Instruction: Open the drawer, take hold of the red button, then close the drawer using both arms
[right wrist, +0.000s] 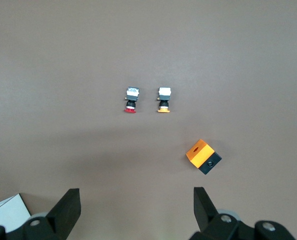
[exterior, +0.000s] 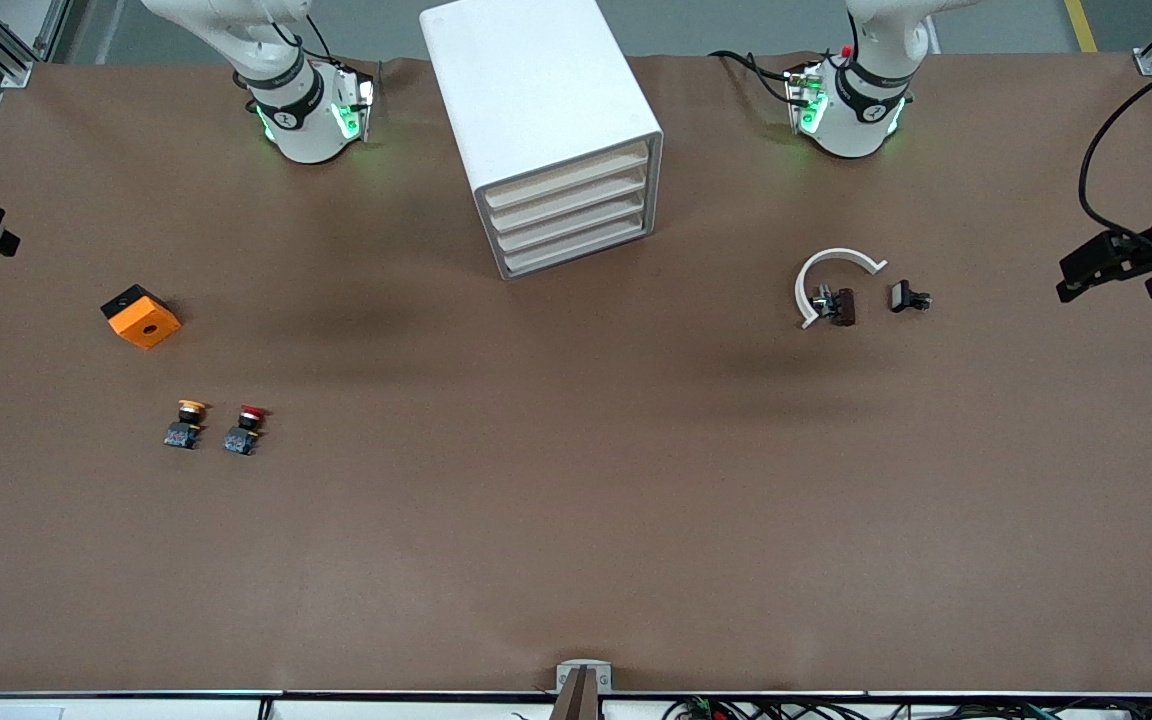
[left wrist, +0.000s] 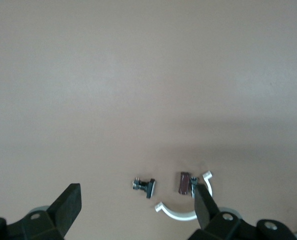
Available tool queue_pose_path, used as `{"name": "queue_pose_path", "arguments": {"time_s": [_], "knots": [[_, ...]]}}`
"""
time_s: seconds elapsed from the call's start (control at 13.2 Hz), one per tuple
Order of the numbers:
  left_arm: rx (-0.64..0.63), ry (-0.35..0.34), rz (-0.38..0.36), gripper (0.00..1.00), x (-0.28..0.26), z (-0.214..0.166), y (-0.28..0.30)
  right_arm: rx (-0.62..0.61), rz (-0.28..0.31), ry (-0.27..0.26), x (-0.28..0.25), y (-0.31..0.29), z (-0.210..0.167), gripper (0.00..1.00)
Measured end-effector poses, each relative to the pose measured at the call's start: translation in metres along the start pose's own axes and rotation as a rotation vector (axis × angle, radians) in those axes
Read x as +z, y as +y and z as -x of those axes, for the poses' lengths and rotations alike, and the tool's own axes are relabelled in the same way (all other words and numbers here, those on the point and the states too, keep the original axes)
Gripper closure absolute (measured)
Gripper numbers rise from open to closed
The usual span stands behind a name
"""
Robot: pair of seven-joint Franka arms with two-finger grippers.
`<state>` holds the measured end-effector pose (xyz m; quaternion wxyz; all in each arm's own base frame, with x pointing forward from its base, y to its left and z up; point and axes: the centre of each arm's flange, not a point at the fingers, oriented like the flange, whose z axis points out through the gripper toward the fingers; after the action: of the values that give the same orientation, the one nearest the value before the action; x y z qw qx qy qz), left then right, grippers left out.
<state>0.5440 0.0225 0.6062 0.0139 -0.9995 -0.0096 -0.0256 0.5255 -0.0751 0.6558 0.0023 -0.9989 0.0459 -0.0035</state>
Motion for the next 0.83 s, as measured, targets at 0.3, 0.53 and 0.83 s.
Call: {"name": "queue_pose_path", "arguments": {"time_s": [0.3,0.53,0.83], "knots": [[0.028,0.026,0.007,0.0,-0.051,0.011,0.014,-0.004,-0.002,0.0,-0.001,0.0,0.007,0.0],[0.031,0.037,0.011,0.0,-0.062,0.012,0.014,-0.008,-0.001,0.0,-0.001,-0.002,0.008,0.0],[0.03,-0.002,0.012,0.0,-0.07,0.02,0.013,-0.007,-0.003,-0.014,-0.004,-0.001,0.013,0.0]]}}
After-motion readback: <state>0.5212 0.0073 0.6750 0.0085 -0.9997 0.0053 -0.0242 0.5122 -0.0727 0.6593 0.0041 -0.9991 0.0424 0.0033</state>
